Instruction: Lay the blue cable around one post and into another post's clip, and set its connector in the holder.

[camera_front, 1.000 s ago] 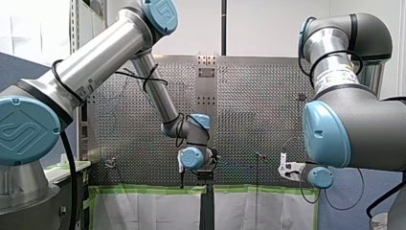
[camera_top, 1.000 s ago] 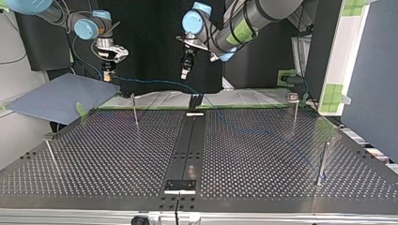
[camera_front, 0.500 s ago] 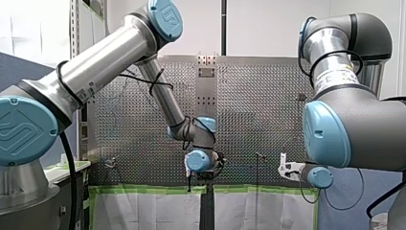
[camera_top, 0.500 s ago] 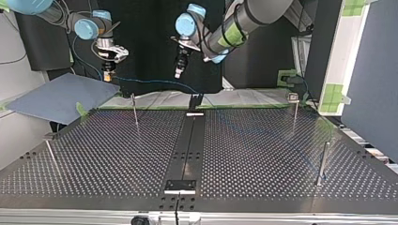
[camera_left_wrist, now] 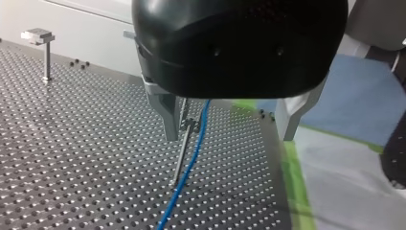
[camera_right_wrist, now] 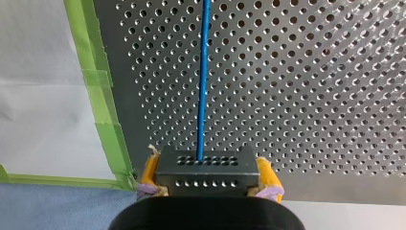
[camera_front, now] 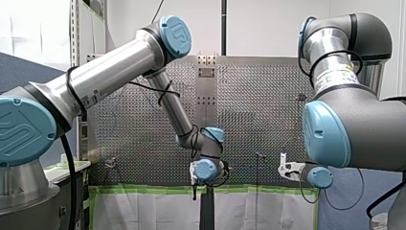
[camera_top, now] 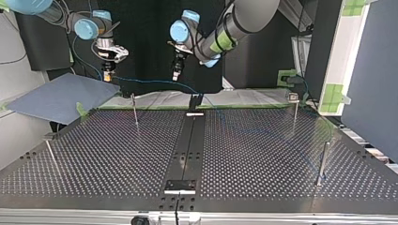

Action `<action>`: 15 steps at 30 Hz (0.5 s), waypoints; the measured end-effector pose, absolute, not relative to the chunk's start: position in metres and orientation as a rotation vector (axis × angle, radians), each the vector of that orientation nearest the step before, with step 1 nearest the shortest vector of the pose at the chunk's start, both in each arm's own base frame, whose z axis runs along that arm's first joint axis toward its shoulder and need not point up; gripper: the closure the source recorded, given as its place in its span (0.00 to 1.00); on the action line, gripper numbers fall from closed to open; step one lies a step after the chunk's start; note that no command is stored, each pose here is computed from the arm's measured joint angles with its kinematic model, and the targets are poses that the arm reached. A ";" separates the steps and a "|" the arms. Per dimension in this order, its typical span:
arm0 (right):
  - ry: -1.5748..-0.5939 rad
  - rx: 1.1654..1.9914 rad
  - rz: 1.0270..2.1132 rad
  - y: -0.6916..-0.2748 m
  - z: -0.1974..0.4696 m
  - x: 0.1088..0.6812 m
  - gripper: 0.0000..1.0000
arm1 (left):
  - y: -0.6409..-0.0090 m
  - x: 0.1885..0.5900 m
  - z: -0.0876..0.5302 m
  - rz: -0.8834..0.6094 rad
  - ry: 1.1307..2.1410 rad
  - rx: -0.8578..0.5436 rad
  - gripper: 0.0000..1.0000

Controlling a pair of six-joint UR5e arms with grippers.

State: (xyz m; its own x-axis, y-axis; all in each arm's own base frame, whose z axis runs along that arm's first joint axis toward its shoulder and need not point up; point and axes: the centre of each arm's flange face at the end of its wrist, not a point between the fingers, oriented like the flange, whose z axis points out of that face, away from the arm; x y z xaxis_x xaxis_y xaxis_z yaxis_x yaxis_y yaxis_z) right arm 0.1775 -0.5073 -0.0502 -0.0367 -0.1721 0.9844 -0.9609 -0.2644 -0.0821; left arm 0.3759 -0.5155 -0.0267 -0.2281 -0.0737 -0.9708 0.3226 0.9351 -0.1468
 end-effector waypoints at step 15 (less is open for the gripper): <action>-1.238 1.511 1.373 -0.507 -0.050 0.177 1.00 | -0.522 0.401 -0.011 -0.309 1.741 0.133 0.01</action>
State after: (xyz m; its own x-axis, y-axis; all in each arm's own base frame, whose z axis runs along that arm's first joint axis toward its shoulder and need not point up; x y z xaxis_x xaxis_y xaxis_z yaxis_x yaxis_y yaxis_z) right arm 0.1775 -0.5072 -0.0501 -0.0365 -0.1742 0.9840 -0.9610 -0.2641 -0.0824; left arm 0.4014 -0.5216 -0.0107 -0.1940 -0.0825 -0.9775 0.2594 0.9567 -0.1322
